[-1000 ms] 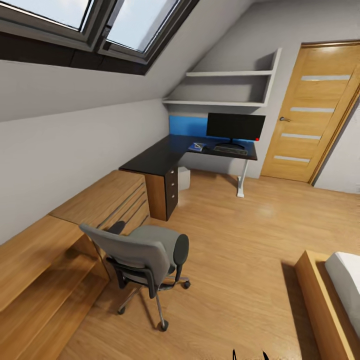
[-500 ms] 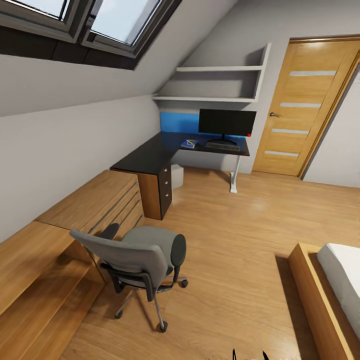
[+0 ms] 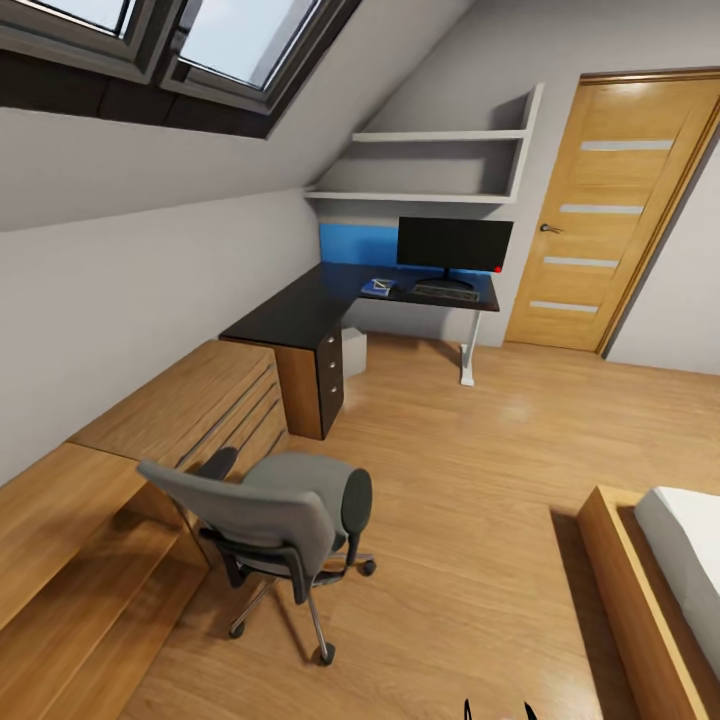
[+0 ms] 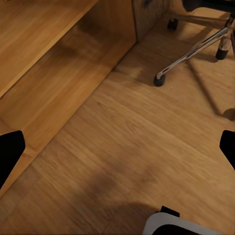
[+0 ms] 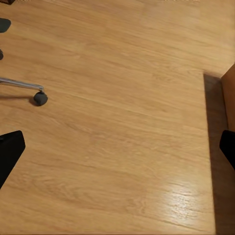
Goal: In the bedroom, organize the workspace by keeping the computer under the desk, ensuring the monitor is on the desk, placing the keyboard on the desk next to the monitor, placing the mouse on the desk next to the keyboard, moving the folder from the swivel chair onto the desk next to the mouse, stacking the notebook on top of the folder with the pen on top of the notebook, and positioning the swivel chair next to the desk.
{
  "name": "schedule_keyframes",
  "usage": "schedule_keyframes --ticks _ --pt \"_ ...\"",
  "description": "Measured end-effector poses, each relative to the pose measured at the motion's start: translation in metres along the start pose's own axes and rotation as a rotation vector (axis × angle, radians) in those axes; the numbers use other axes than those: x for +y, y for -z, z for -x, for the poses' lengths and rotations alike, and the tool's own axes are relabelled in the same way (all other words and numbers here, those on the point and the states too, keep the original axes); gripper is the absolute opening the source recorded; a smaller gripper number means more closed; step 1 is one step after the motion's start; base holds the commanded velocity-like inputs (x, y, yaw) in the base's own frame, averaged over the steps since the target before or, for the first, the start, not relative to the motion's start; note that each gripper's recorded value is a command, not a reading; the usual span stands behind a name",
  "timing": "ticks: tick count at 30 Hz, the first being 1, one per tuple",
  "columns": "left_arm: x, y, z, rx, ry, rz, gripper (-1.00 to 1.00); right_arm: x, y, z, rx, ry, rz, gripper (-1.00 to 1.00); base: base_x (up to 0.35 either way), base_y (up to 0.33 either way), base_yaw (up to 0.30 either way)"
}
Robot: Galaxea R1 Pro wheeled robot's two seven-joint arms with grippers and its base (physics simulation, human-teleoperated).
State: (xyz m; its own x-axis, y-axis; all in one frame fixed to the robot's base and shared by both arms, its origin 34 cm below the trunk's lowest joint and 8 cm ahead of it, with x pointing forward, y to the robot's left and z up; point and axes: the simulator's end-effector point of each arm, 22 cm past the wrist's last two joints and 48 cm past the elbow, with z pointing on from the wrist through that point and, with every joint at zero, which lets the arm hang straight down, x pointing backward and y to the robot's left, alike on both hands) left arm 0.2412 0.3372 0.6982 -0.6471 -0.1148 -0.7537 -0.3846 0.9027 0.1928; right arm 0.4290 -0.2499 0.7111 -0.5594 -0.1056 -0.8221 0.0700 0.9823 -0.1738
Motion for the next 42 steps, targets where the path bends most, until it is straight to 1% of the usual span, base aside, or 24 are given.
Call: schedule_keyframes --ticks 9,21,31,35,42 --pt "-0.0004 0.0001 -0.0001 0.000 0.000 -0.001 1.00 0.0007 0.0001 0.0002 -0.002 0.004 0.005 1.00 0.258 0.000 0.000" --pt "-0.0002 -0.0001 0.0000 0.000 0.000 0.000 1.00 -0.0011 -0.0004 0.0004 -0.004 0.006 0.004 1.00 0.036 0.004 0.000" --pt "0.0000 0.0000 0.0001 -0.001 0.000 0.000 1.00 0.0000 -0.0001 0.0005 -0.004 0.005 0.005 1.00 0.175 0.166 -0.006" --pt "-0.0002 -0.0001 0.0001 0.000 0.000 0.000 1.00 0.0000 -0.0003 0.0006 -0.004 0.005 0.005 1.00 0.099 0.101 -0.135" --pt "-0.0002 -0.0002 0.0001 0.000 0.000 0.000 1.00 0.0005 -0.0002 0.0006 -0.004 0.005 0.006 1.00 0.018 0.026 -0.238"
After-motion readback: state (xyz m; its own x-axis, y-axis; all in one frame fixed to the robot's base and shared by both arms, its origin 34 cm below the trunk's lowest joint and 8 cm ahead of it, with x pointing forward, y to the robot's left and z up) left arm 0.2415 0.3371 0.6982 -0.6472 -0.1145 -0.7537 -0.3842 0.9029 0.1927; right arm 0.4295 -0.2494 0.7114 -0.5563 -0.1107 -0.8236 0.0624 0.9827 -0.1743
